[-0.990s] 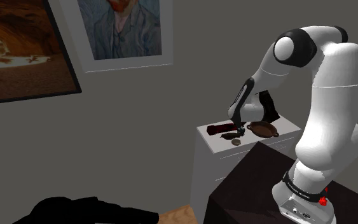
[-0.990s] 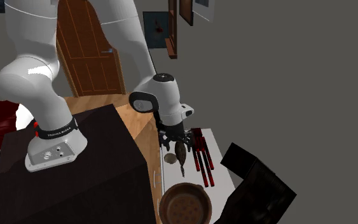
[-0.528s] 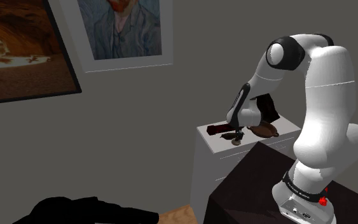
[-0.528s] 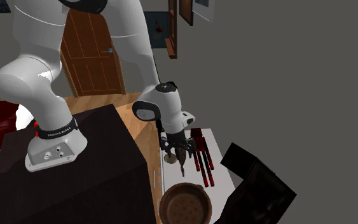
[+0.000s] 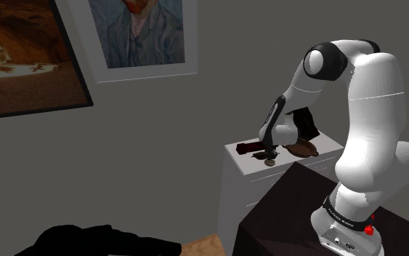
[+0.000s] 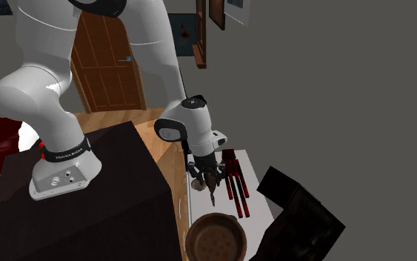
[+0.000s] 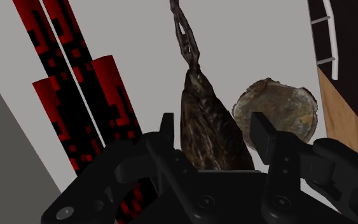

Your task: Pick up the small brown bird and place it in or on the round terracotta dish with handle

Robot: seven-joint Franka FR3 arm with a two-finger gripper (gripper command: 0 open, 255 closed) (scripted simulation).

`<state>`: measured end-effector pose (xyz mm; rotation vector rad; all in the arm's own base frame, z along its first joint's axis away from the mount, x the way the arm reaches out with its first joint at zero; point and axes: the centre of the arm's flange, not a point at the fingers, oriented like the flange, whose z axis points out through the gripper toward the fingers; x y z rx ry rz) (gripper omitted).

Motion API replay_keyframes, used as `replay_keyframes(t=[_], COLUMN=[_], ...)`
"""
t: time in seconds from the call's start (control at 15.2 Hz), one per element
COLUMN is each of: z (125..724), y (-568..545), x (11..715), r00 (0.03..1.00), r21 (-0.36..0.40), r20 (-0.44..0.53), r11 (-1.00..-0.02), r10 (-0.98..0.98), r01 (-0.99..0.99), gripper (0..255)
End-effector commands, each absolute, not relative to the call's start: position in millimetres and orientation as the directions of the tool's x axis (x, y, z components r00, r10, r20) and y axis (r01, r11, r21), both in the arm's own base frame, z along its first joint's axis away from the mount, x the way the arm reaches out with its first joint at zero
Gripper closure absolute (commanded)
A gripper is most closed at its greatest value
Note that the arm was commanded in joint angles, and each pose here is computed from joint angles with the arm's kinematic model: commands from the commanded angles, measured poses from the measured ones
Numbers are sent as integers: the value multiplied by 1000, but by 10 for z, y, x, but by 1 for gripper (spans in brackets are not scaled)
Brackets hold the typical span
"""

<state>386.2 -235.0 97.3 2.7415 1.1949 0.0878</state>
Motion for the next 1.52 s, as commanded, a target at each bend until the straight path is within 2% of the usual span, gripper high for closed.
replay_keyframes(t=[0.0,0.53,1.45], z=[973,973,1712], y=[-2350,-2350,-2350], x=[3863,3863,3863], r00=[681,681,681], r21=[160,160,160], r20=[-6,-6,-6], r11=[-672,-672,-672], r10=[732,732,732], r01=[723,723,723], gripper=[255,255,255])
